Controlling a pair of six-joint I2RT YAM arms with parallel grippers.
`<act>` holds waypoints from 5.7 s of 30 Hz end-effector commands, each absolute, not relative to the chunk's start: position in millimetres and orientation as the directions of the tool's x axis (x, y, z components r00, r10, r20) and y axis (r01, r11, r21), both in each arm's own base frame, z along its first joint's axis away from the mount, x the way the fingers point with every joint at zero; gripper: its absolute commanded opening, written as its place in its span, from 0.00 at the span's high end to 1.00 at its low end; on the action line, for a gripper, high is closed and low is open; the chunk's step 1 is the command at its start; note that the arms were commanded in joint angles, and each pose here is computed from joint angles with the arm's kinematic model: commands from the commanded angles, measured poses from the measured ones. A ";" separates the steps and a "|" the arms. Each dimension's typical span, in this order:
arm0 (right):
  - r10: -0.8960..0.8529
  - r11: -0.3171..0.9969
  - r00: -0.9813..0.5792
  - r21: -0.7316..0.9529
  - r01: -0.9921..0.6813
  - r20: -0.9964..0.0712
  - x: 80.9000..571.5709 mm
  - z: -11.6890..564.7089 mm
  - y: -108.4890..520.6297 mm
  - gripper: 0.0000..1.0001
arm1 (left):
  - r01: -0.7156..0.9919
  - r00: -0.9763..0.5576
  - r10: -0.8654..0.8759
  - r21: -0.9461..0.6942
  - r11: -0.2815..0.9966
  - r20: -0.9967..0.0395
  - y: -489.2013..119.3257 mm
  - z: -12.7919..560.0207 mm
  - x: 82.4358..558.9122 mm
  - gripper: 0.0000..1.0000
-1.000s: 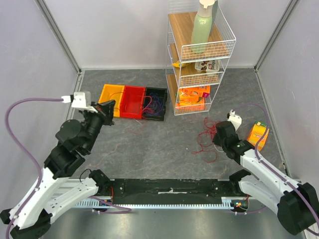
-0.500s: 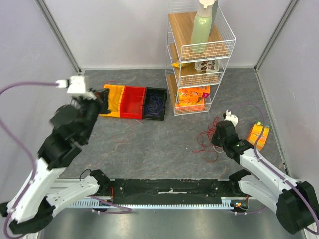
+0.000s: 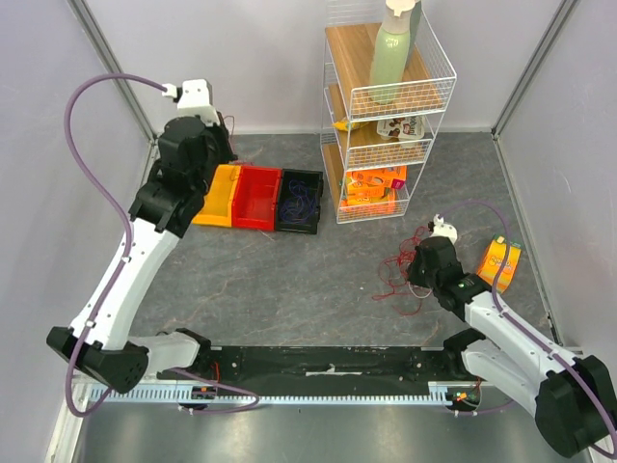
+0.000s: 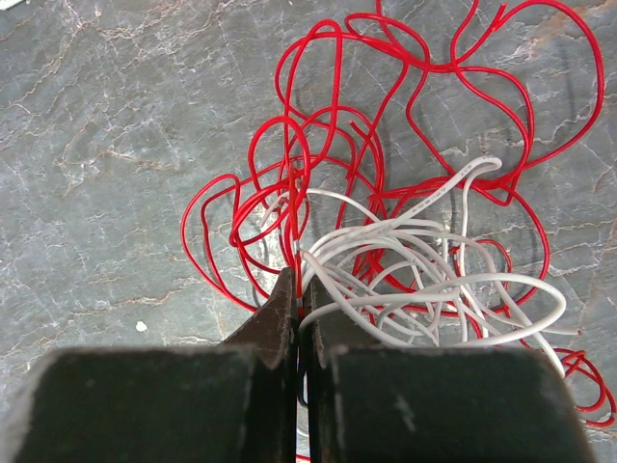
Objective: Untangle the cables
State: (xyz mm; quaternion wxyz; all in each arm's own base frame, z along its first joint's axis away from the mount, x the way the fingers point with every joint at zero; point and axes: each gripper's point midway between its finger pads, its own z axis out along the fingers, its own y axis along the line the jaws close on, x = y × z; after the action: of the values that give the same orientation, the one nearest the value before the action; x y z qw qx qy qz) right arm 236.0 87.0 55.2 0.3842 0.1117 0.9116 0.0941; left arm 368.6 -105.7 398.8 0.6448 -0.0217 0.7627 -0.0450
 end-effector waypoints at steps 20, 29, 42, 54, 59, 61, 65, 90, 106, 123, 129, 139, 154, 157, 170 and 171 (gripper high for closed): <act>0.288 0.950 -0.659 0.296 0.103 -0.695 240.4 63.8 93.4 1.00 | -0.013 -0.266 -0.306 -0.314 0.949 -0.914 -81.8 329.3 451.7 0.98; 0.290 0.944 -0.677 0.319 0.085 -0.677 241.6 60.7 101.6 1.00 | -0.132 -0.468 -0.413 -0.400 0.907 -0.781 -92.2 219.7 449.4 0.98; 0.230 0.928 -0.735 0.371 -0.032 -0.638 237.6 52.7 126.3 1.00 | -0.191 -0.583 -0.475 -0.458 0.868 -0.659 -108.7 173.7 447.3 0.38; -0.020 0.742 -0.800 0.528 -0.414 -0.599 207.6 57.4 236.7 0.98 | 0.314 -0.735 -0.206 -0.593 0.741 -0.646 -220.1 188.6 319.4 0.28; -0.024 0.647 -0.825 0.620 -0.444 -0.565 191.0 58.7 267.6 1.00 | 0.560 -0.724 0.035 -0.557 0.614 -0.689 -290.5 150.8 232.1 0.27; -0.013 0.643 -0.823 0.626 -0.441 -0.567 190.3 60.5 268.9 1.00 | 0.541 -0.760 0.056 -0.583 0.606 -0.647 -295.9 129.0 217.0 0.28; 0.005 0.657 -0.808 0.611 -0.442 -0.589 190.1 67.4 262.1 1.00 | 0.538 -0.783 0.082 -0.605 0.586 -0.617 -299.3 108.6 206.1 0.42; 0.228 0.646 -0.641 0.606 -0.464 -0.733 208.8 220.5 244.2 1.00 | 0.577 -0.783 0.047 -0.696 0.428 -0.620 -325.0 120.6 184.8 0.28; 0.281 0.584 -0.577 0.614 -0.531 -0.767 200.2 294.1 241.5 1.00 | 0.584 -0.710 0.015 -0.577 0.571 -0.704 -317.4 125.8 220.4 0.13; 0.360 0.561 -0.461 0.583 -0.588 -0.811 199.9 370.0 231.1 1.00 | 0.615 -0.750 0.001 -0.697 0.367 -0.661 -348.5 131.1 197.7 0.24; 0.370 0.547 -0.434 0.570 -0.613 -0.822 199.9 390.2 232.4 1.00 | 0.613 -0.762 -0.031 -0.737 0.283 -0.646 -370.1 150.3 201.3 0.34; 0.388 0.539 -0.417 0.569 -0.621 -0.822 197.2 403.0 229.2 1.00 | 0.644 -0.726 -0.076 -0.714 0.274 -0.684 -365.6 167.4 200.4 0.37; 0.387 0.535 -0.412 0.564 -0.629 -0.825 195.8 406.4 228.9 1.00 | 0.705 -0.609 -0.219 -0.646 0.291 -0.763 -341.6 201.8 203.0 0.62; 0.385 0.534 -0.414 0.564 -0.630 -0.825 195.4 406.0 229.2 1.00 | 0.711 -0.581 -0.239 -0.628 0.317 -0.778 -333.5 206.7 203.5 0.50; 0.395 0.531 -0.410 0.568 -0.629 -0.822 193.1 407.8 226.6 1.00 | 0.660 -0.660 -0.161 -0.668 0.343 -0.734 -366.7 188.9 224.8 0.52; 0.397 0.532 -0.408 0.568 -0.628 -0.822 193.1 408.0 225.7 1.00 | 0.661 -0.663 -0.154 -0.670 0.337 -0.732 -368.9 187.3 223.2 0.54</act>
State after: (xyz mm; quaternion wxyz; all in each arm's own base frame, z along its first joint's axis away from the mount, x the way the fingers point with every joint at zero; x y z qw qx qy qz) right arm 199.5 231.4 378.9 0.5112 -0.0813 0.7201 0.4621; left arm 225.5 -357.0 185.6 0.3778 0.1611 0.7361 -0.5380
